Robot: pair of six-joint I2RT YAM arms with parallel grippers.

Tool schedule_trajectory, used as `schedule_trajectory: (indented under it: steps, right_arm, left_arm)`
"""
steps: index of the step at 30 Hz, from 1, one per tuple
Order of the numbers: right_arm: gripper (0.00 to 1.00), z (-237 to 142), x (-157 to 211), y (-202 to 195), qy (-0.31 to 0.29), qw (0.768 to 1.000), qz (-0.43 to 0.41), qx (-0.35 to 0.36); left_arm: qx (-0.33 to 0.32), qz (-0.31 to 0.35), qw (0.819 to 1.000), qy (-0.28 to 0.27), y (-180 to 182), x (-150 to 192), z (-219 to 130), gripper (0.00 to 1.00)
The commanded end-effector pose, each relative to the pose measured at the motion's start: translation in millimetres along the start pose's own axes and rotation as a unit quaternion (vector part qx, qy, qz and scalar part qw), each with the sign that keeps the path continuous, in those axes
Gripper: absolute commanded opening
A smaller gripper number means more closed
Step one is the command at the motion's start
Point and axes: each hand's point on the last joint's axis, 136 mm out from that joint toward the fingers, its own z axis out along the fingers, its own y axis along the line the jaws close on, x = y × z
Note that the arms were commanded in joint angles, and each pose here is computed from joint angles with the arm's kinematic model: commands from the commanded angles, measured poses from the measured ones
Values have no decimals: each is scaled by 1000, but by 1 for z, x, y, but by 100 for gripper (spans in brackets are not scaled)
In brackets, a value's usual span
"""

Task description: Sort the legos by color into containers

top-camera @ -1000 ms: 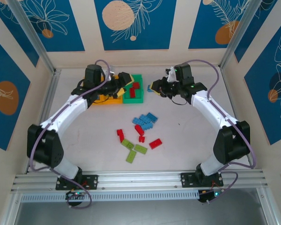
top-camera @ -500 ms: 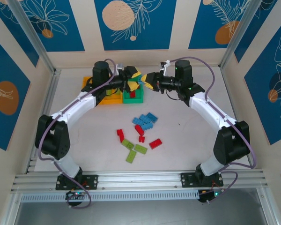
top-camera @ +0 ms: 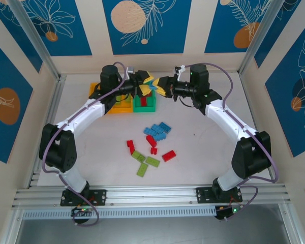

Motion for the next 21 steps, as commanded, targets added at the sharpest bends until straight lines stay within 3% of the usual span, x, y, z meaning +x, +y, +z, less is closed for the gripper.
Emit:
schedule_trajectory:
  steps: [1,7,12,21]
  right_arm:
    - [17,-1,-4,10,-11,1000,14,0]
    - [18,1,-7,6,-16,999,38,6]
    - [18,3,-11,-3,-29,996,78,11]
    - [38,5,-10,6,-27,997,74,5]
  left_arm:
    - [36,29,999,0,-24,6,-4,54]
    - [48,33,998,5,-30,8,-3,33]
    - [49,33,998,5,-30,10,-3,27]
    - [48,57,997,1,-31,12,-4,14]
